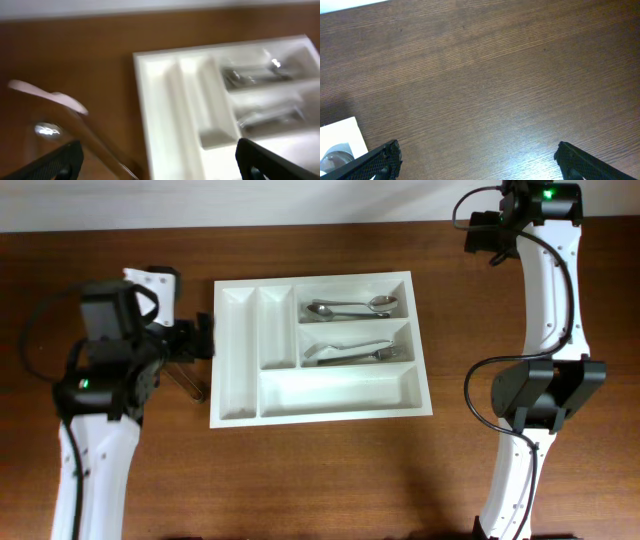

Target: Pack container

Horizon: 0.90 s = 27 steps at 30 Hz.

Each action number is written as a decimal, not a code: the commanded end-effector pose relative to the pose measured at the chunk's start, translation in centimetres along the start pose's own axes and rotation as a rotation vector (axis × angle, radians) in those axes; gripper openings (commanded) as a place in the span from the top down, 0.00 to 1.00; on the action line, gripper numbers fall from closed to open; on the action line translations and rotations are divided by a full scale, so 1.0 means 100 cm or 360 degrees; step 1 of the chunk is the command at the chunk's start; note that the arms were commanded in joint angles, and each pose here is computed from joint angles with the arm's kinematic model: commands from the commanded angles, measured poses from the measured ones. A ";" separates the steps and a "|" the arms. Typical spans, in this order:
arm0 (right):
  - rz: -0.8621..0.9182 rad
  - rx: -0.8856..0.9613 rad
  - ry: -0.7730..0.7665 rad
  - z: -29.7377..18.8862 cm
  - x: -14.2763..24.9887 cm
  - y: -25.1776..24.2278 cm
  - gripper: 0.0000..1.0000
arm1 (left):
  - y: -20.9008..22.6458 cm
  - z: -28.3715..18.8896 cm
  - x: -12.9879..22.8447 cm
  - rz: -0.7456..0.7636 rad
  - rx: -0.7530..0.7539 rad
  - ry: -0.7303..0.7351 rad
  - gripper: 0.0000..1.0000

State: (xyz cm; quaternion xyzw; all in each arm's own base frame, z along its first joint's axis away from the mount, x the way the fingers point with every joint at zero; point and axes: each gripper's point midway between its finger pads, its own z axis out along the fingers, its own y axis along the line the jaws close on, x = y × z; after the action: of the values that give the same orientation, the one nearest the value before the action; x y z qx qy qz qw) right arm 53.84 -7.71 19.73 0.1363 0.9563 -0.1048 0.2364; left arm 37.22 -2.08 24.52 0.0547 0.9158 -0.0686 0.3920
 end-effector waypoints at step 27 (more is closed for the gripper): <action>0.0034 -0.0007 -0.0047 -0.011 -0.006 -0.001 0.01 | 0.096 0.074 0.106 -0.1218 -0.1047 0.0459 0.01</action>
State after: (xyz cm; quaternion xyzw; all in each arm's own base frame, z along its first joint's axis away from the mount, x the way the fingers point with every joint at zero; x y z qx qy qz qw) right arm 53.84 -7.71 19.73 0.1365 0.9563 -0.1048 0.2364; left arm 36.61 5.44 12.54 -0.3395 0.9134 0.0649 0.2152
